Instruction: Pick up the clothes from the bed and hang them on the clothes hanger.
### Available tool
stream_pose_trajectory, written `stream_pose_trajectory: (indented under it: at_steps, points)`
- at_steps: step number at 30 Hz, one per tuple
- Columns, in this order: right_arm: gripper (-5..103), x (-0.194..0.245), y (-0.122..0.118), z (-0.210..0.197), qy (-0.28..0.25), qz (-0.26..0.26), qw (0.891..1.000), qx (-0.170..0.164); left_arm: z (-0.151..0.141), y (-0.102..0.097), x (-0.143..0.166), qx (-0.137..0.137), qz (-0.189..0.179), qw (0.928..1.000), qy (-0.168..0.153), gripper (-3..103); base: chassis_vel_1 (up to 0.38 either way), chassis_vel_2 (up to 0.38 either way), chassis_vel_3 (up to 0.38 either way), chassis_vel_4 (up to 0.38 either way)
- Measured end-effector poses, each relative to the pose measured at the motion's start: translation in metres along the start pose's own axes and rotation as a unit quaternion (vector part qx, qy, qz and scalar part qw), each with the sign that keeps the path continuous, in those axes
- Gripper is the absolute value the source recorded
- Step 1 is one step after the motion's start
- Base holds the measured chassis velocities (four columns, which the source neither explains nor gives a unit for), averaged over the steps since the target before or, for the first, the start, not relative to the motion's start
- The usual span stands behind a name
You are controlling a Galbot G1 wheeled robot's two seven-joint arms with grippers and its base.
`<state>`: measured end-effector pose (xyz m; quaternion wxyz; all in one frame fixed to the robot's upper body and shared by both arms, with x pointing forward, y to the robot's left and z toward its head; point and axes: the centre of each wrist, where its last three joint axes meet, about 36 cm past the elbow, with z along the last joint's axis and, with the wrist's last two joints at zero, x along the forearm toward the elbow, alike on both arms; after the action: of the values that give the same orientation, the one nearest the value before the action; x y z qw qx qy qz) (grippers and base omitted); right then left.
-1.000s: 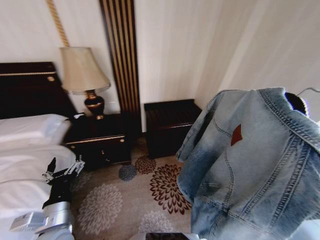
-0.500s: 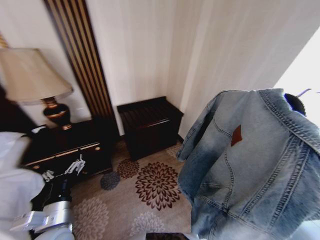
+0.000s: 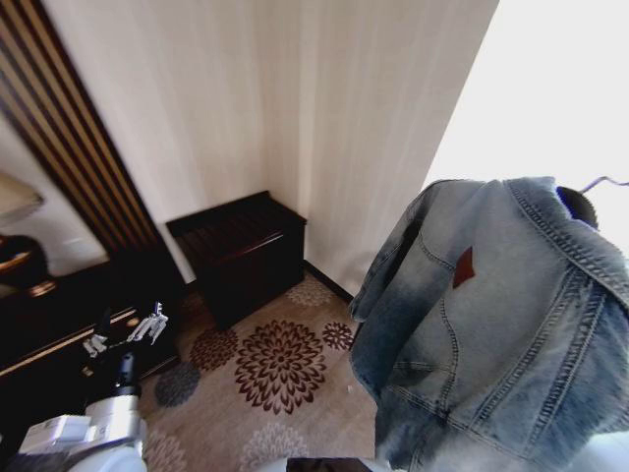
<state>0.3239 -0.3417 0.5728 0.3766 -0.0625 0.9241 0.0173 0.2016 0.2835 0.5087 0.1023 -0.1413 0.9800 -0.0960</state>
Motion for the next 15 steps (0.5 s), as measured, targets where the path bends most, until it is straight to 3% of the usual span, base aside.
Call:
stream_pose_trajectory:
  at_steps: [15]
  points:
    - [21,0.0011,0.0009,0.0040,0.003,0.000,1.000,-0.002,0.0000,-0.0010,-0.0011,0.001,0.001,1.0000,-0.003,100,-0.126,-0.120,-0.124,-0.125]
